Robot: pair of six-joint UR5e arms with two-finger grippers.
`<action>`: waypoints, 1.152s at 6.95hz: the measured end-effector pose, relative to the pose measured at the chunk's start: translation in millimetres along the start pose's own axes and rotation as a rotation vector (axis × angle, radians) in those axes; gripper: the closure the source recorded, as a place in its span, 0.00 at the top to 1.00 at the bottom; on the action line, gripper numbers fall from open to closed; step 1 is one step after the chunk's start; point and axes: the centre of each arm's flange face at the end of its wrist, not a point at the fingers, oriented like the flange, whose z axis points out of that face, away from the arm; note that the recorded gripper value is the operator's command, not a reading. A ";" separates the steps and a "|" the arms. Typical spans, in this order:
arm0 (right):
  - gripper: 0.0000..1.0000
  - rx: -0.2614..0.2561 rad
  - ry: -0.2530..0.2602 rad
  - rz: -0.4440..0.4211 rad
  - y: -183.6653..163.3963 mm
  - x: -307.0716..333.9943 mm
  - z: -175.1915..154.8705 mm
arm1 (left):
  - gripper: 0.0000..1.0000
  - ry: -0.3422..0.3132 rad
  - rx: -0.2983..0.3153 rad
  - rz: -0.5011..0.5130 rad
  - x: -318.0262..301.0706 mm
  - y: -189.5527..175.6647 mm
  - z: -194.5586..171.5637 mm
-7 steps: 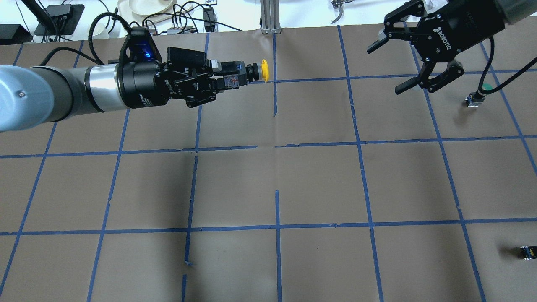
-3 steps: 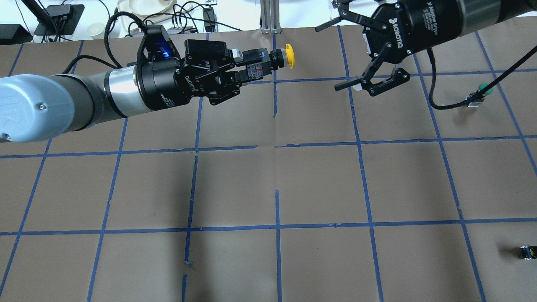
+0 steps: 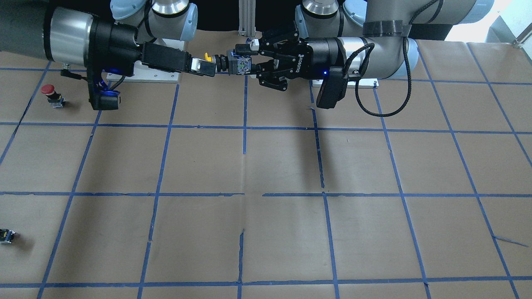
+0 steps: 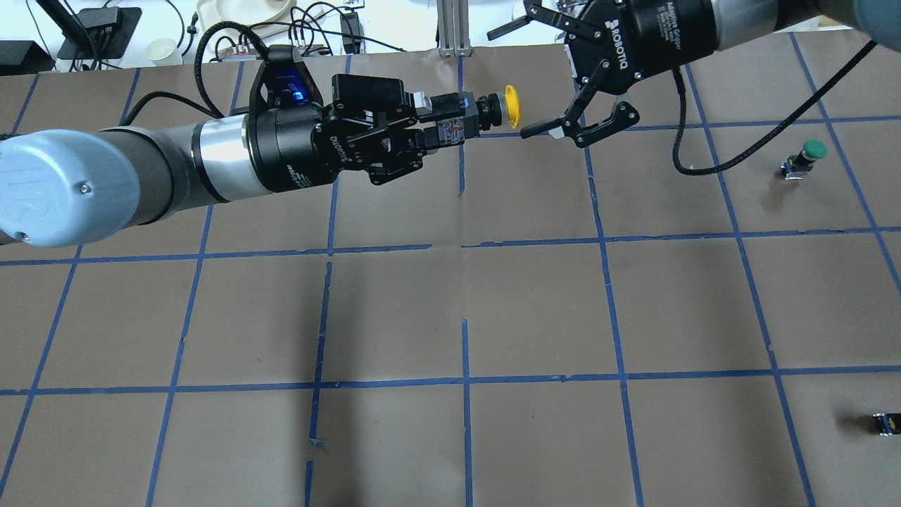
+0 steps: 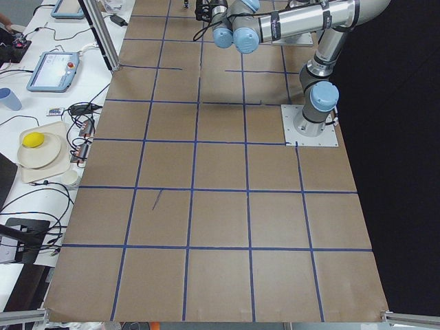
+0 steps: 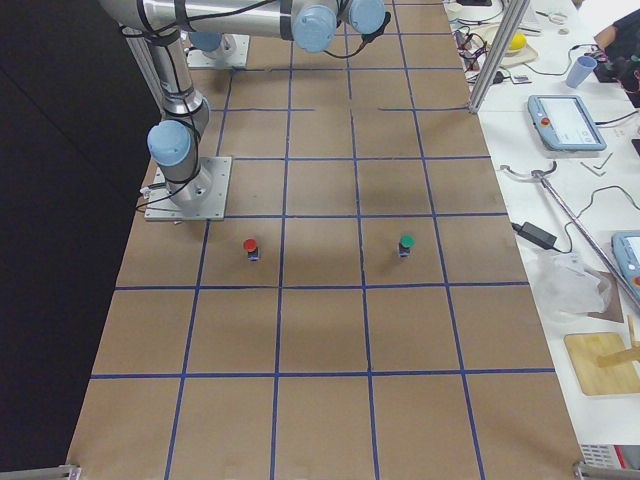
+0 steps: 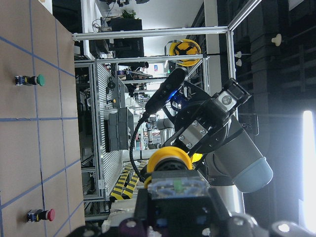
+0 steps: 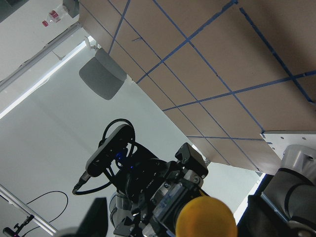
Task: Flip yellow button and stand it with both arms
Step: 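Close the right gripper on the yellow cap held by the left gripper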
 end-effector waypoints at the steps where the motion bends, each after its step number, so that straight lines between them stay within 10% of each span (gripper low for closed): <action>1: 1.00 -0.020 0.019 0.007 1.8 -1.1 14.8 | 0.02 0.000 -0.003 -0.003 0.5 1.6 1.5; 6: 0.97 0.034 0.097 0.014 19.3 5.7 2.4 | 0.03 0.000 -0.005 -0.003 1.6 2.3 2.3; 8: 0.81 0.041 0.101 0.024 21.1 7.7 -0.2 | 0.03 -0.001 -0.007 -0.001 2.7 2.8 2.3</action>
